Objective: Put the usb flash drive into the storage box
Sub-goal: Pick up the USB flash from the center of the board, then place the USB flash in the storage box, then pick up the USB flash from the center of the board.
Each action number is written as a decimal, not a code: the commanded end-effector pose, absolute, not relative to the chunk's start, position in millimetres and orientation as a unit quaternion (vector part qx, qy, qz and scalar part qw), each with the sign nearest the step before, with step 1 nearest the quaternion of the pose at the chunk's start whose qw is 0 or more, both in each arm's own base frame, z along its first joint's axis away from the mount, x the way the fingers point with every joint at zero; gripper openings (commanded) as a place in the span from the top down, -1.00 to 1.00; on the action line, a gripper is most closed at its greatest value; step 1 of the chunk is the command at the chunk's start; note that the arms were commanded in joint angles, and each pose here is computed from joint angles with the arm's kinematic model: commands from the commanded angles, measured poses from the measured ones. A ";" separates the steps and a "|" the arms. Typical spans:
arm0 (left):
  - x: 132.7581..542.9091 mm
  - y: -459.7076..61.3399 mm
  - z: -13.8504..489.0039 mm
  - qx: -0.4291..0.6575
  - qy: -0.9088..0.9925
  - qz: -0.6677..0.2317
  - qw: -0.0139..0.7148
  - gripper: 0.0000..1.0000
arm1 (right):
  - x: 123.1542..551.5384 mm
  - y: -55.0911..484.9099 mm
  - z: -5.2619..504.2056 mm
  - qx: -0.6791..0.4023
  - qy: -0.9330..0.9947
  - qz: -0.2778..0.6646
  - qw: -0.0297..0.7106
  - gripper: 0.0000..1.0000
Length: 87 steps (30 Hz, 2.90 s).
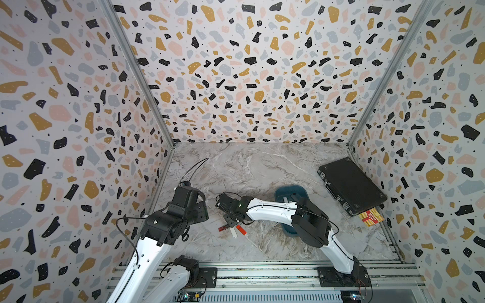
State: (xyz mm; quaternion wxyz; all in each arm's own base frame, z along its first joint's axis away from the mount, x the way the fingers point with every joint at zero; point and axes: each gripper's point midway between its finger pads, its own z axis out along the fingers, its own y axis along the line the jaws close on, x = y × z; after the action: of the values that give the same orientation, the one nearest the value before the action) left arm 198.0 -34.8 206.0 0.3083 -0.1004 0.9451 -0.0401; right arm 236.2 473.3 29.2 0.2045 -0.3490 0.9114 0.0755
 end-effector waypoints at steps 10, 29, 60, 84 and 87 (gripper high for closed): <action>203.4 -36.4 204.6 -0.101 0.943 -0.043 0.314 -0.29 | 243.7 470.6 64.7 -0.343 0.909 0.098 0.215 0.74; 211.0 -101.8 172.6 0.005 0.968 -0.115 0.224 -0.22 | 317.8 182.9 130.9 -0.147 0.950 0.043 0.273 0.76; 168.1 -176.3 79.2 0.001 0.988 -0.095 0.121 -0.21 | 307.0 156.4 98.9 -0.093 0.959 0.107 0.247 0.09; 180.9 -217.2 18.3 0.029 0.995 -0.034 0.085 -0.10 | 303.3 160.3 96.8 -0.101 0.958 0.118 0.241 0.09; 184.6 -216.3 13.5 0.033 0.995 -0.021 0.088 -0.09 | 303.3 161.7 94.5 -0.102 0.959 0.120 0.237 0.09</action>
State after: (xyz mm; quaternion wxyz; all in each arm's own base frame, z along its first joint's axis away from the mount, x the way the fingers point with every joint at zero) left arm 177.2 -213.2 14.4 0.0741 0.0257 0.9965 -0.0288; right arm 305.4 160.3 95.0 0.2399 -0.0979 0.9588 0.1165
